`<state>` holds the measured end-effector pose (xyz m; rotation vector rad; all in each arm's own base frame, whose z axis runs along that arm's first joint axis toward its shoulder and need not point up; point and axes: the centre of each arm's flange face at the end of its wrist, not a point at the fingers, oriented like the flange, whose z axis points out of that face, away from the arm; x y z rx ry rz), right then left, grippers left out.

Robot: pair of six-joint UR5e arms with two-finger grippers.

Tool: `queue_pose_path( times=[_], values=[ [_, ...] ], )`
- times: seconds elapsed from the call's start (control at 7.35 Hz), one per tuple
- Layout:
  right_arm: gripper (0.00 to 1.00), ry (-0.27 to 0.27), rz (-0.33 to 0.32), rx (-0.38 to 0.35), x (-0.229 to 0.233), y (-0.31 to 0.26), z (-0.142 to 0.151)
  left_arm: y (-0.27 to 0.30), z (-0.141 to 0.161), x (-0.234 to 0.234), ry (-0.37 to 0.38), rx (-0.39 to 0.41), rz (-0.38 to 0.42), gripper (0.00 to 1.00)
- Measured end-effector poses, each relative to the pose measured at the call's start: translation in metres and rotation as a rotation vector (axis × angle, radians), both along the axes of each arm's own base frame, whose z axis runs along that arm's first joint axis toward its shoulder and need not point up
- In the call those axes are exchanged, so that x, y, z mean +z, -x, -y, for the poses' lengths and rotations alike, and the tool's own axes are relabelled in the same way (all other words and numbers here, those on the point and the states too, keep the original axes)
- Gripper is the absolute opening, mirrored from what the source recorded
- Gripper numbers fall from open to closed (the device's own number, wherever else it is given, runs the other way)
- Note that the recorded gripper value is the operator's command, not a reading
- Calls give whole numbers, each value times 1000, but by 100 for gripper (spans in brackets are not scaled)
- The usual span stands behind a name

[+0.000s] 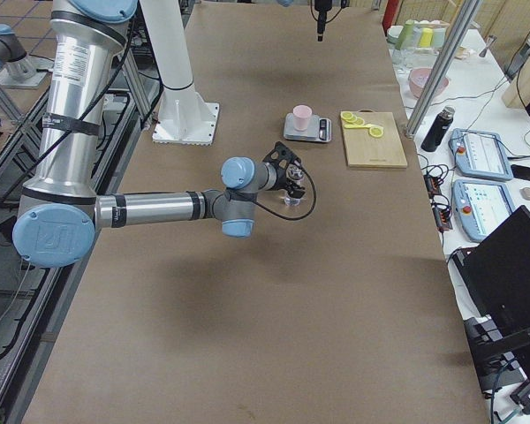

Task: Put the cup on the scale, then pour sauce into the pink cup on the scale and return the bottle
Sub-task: 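Move the right gripper in toward the glass sauce bottle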

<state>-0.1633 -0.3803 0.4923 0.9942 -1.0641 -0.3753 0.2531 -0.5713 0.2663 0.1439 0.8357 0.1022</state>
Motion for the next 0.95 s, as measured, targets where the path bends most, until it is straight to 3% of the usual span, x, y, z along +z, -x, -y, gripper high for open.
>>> queue_pose_path(
  times=[0.41,0.95],
  values=[
    [98,-6,7,-44,-11,4,-28,2,0,1,1,-3,1,98],
    [98,-31,-49,1,1,25,-42,2,0,2,2,-3,1,98]
  ],
)
